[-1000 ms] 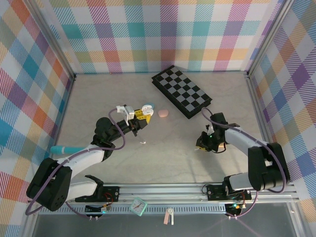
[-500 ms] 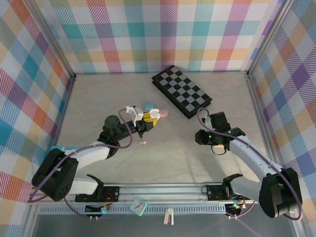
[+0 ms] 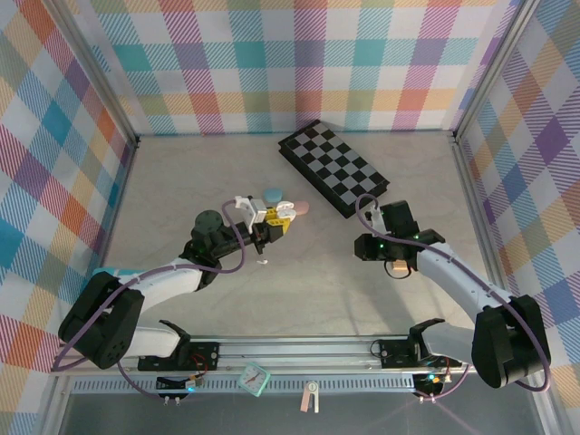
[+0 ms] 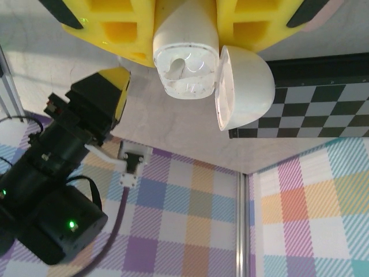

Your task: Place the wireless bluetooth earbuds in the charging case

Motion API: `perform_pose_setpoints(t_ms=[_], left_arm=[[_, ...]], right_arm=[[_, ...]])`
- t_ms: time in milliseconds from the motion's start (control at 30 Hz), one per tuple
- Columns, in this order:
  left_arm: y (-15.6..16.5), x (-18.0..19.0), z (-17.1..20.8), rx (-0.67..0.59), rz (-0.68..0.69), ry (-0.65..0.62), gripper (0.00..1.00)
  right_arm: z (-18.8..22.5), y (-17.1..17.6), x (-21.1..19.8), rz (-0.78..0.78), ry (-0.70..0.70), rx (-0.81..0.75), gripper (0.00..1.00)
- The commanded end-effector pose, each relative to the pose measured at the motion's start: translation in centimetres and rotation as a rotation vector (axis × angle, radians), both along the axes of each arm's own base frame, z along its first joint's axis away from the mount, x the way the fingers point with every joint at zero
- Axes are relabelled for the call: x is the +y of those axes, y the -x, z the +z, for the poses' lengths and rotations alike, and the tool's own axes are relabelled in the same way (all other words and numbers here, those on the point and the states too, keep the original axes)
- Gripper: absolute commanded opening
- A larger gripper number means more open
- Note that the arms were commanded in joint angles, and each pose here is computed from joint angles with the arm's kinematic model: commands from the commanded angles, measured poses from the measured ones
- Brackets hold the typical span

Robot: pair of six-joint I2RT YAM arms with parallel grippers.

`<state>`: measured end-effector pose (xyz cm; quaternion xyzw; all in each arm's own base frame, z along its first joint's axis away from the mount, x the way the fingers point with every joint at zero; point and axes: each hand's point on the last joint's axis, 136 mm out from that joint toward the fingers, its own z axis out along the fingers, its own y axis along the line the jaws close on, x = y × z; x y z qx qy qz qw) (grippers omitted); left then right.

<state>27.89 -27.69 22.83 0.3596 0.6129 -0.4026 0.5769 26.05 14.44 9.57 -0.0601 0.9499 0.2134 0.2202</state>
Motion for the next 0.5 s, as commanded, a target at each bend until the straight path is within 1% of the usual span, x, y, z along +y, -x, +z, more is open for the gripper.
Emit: perform_pose_setpoints(t_ms=[0,100,167,467], left_arm=[[0.1,-0.9,0.3,-0.049,-0.025,-0.028,0.00],[0.0,-1.0,-0.1,-0.038,-0.030,-0.033,0.00],[0.0,-1.3,-0.8,-0.018,-0.044,-0.049,0.00],[0.4,-4.2,-2.8,0.019,-0.107,-0.063,0.00]], right_arm=[[0.8,-1.0,0.7,0.026,0.000,-0.024,0.18],[0.6,-1.1,1.1,0.033,-0.002,-0.027,0.18],[1.5,-1.3,1.6,0.041,-0.029,-0.064,0.18],[7.7,-1.6,4.3,0.135,-0.076,-0.241,0.19]])
